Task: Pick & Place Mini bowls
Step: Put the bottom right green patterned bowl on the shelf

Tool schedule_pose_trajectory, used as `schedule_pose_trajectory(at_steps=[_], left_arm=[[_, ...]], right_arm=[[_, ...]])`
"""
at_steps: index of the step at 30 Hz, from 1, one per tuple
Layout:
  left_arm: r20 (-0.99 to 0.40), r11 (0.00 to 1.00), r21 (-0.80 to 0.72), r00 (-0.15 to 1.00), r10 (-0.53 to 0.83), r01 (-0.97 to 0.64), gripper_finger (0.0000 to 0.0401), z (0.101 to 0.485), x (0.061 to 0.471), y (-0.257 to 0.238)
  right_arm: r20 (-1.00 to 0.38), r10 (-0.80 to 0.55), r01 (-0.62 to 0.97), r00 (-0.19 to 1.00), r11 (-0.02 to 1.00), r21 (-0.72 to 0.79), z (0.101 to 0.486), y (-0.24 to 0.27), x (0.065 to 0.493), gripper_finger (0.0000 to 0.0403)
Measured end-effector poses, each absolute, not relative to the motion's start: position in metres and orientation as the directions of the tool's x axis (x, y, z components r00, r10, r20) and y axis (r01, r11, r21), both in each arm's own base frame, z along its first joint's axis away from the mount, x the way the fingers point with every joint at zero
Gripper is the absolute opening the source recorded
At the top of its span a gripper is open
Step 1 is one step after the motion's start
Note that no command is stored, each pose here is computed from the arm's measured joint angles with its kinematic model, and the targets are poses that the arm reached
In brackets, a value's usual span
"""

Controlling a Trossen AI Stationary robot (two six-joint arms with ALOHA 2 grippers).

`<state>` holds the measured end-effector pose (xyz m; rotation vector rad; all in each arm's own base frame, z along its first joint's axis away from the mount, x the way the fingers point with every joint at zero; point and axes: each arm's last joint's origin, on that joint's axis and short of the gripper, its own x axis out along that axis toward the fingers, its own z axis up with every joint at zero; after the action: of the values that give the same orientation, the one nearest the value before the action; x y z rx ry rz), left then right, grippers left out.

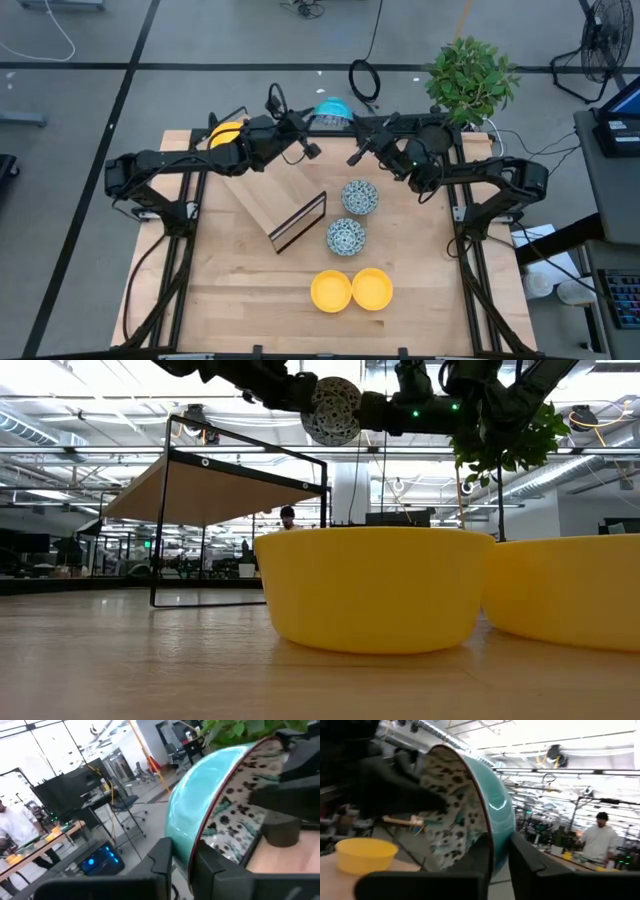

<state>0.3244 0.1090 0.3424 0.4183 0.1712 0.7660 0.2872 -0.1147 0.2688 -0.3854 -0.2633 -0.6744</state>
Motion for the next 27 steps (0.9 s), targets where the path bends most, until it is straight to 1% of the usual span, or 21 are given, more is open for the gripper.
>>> schedule_pose_trajectory(at_steps=[1,4,6,9,11,13,17,21,24,27], left_arm=[[0.003,0.632,0.44,0.705,0.71,-0.638,0.0037,0.343,0.324,0.109],[0.007,0.568,0.511,0.664,0.748,-0.645,0.001,0.345,0.324,0.109],[-0.013,0.539,0.557,0.642,0.766,-0.632,0.0008,0.35,0.32,0.105],[-0.035,0.553,0.563,0.65,0.759,-0.615,0.0008,0.368,0.312,0.097],[-0.064,0.572,0.548,0.652,0.756,-0.61,0.0008,0.384,0.3,0.092],[-0.122,0.621,0.51,0.665,0.736,-0.594,0.0008,0.399,0.288,0.088],[-0.337,0.753,0.403,0.681,0.651,-0.521,0.0008,0.413,0.265,0.088],[-0.538,0.87,0.237,0.687,0.488,-0.432,0.0008,0.42,0.244,0.086],[-0.676,0.912,0.143,0.635,0.374,-0.385,0.0008,0.417,0.23,0.084],[-0.736,0.932,0.031,0.623,0.266,-0.361,0.0008,0.419,0.224,0.083]], right_arm=[[0.345,-0.547,0.637,0.763,0.726,-0.26,0.267,-0.115,0.288,0.0057],[0.278,-0.531,0.596,0.8,0.755,-0.274,0.26,-0.114,0.291,0.0109],[0.221,-0.533,0.577,0.817,0.763,-0.293,0.256,-0.114,0.291,0.0143],[0.146,-0.581,0.595,0.801,0.744,-0.304,0.255,-0.114,0.288,0.0188],[0.081,-0.641,0.63,0.763,0.71,-0.316,0.253,-0.116,0.284,0.021],[0.021,-0.672,0.643,0.74,0.698,-0.316,0.252,-0.119,0.279,0.0226],[-0.047,-0.659,0.616,0.751,0.724,-0.309,0.259,-0.121,0.265,0.0243],[-0.133,-0.672,0.606,0.729,0.723,-0.33,0.263,-0.123,0.249,0.0246],[-0.166,-0.678,0.606,0.715,0.721,-0.336,0.269,-0.121,0.238,0.0243],[-0.19,-0.722,0.642,0.665,0.683,-0.348,0.274,-0.119,0.227,0.0238]])
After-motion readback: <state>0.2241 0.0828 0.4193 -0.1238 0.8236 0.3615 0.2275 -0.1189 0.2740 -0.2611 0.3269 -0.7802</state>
